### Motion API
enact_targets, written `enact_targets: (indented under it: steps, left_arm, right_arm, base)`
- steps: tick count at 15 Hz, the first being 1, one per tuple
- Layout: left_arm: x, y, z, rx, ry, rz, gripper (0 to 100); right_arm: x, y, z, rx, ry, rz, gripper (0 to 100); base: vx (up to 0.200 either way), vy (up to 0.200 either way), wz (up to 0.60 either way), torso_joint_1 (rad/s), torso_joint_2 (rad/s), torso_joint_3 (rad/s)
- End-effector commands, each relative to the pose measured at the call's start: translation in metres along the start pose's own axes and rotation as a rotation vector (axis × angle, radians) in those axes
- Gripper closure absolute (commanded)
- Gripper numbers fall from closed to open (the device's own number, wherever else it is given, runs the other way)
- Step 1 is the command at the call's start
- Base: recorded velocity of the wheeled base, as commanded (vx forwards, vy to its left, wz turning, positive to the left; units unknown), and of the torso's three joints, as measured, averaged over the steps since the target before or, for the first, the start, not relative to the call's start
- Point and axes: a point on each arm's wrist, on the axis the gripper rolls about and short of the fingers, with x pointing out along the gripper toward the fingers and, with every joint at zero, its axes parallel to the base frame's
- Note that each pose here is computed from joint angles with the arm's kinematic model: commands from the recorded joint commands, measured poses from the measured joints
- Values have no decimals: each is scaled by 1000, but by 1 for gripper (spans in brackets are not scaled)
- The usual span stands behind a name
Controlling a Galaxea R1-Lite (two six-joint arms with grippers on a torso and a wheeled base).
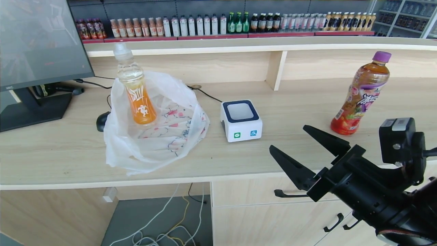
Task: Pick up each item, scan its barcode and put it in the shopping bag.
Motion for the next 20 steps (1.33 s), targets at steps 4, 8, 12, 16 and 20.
enact_targets:
  steps: [4, 8, 12, 16, 20]
  left_arm:
    - [0, 0, 0, -3, 1, 0, 0]
    - [0, 0, 0, -4, 1, 0, 0]
    - [0, 0, 0, -4, 1, 0, 0]
    - [0, 0, 0, -4, 1, 0, 0]
    - [0, 0, 0, -4, 1, 0, 0]
  right_arm:
    - [-4, 0, 0, 0, 2, 0, 0]
    - [-12, -3, 2, -2, 1, -7, 0]
    - [-17, -4, 4, 0, -5, -9, 0]
    - [-18, -4, 5, 0, -10, -8, 0]
    - [-19, -4, 8, 1, -19, -8, 0]
  base:
    - [0, 0, 0, 0, 0, 0]
    - [0, -100, 0, 0, 2, 2]
    - [0, -200, 0, 7, 2, 1]
    - [0, -200, 0, 0, 5, 1]
    - [0, -200, 0, 1, 4, 1]
